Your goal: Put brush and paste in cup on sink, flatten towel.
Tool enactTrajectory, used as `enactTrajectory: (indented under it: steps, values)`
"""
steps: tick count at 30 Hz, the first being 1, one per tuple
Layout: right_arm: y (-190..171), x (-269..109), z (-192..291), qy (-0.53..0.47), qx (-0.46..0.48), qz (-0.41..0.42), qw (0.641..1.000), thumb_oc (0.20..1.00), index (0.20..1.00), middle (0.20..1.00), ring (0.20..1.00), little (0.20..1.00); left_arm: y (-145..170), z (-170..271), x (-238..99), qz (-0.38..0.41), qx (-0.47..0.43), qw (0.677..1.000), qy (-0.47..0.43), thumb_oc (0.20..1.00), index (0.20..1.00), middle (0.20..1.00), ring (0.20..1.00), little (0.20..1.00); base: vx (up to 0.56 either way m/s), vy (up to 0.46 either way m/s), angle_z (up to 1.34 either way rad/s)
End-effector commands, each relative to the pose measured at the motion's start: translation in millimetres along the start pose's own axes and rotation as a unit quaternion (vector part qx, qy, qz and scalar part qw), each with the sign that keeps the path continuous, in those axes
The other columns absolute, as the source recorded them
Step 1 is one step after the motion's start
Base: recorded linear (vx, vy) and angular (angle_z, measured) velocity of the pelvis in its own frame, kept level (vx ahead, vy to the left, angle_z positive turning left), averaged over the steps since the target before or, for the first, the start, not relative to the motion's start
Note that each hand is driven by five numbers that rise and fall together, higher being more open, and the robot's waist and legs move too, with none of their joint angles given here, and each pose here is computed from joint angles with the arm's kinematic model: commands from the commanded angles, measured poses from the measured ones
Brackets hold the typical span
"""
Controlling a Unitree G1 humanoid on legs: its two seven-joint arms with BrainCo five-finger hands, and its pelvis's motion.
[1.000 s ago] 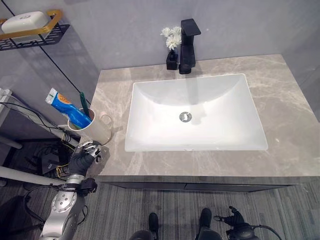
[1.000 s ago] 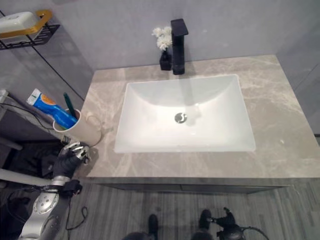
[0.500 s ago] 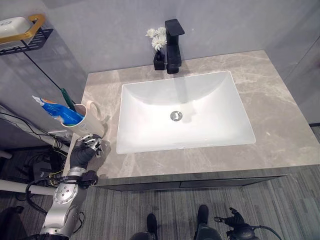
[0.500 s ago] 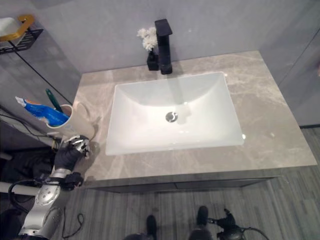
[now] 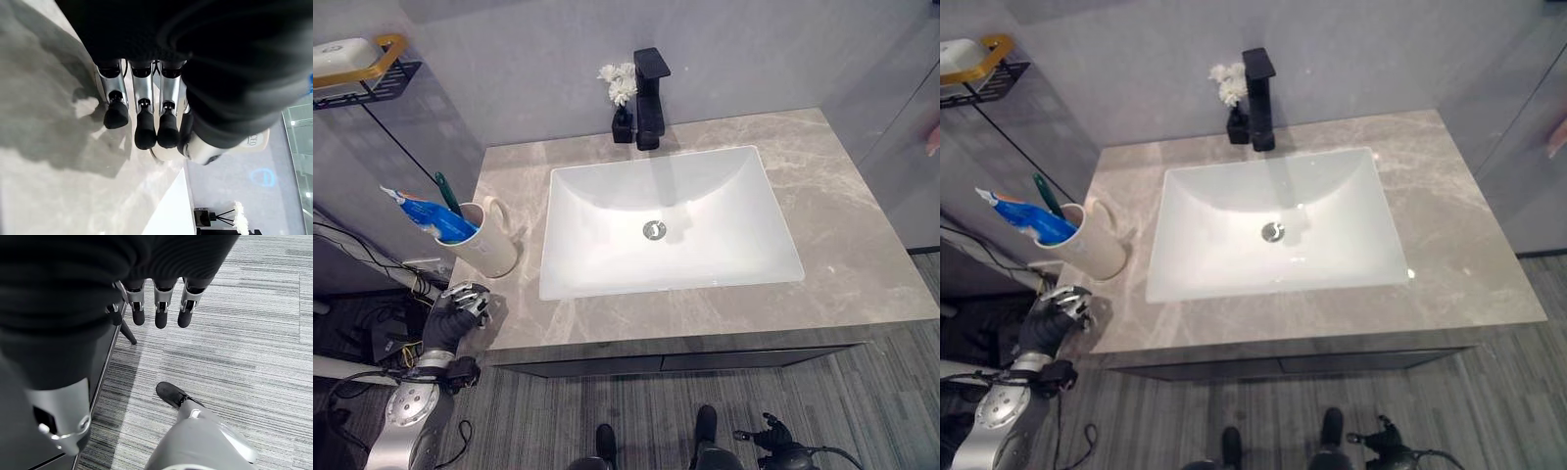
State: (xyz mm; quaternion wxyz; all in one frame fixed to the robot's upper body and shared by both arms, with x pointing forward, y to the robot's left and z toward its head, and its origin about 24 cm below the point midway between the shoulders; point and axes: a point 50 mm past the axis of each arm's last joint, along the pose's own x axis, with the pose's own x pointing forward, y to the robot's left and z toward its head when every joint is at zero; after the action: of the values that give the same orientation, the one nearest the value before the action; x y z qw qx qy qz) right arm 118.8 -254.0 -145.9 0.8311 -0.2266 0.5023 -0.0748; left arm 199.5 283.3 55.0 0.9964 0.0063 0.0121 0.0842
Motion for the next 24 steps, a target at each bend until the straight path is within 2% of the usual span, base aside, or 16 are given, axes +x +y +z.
enactTrajectory:
  steps: [1,12,24]
  values:
    - [-1,4,16,-0.020,0.003,-0.003,1.000,1.000,1.000,1.000,1.000,1.000,11,42,16,0.014,0.003,0.996,-0.093,0.200,0.200,0.200,0.200,0.200,0.00,0.000,0.00]
    - [-4,3,13,-0.016,0.000,-0.007,1.000,1.000,1.000,1.000,1.000,1.000,0,57,31,0.014,0.024,0.991,-0.128,0.200,0.200,0.200,0.200,0.200,0.00,0.000,0.00]
    - [-4,3,12,-0.011,0.002,-0.006,1.000,1.000,1.000,1.000,1.000,1.000,4,66,44,0.048,0.023,0.988,-0.145,0.200,0.200,0.200,0.200,0.200,0.00,0.000,-0.01]
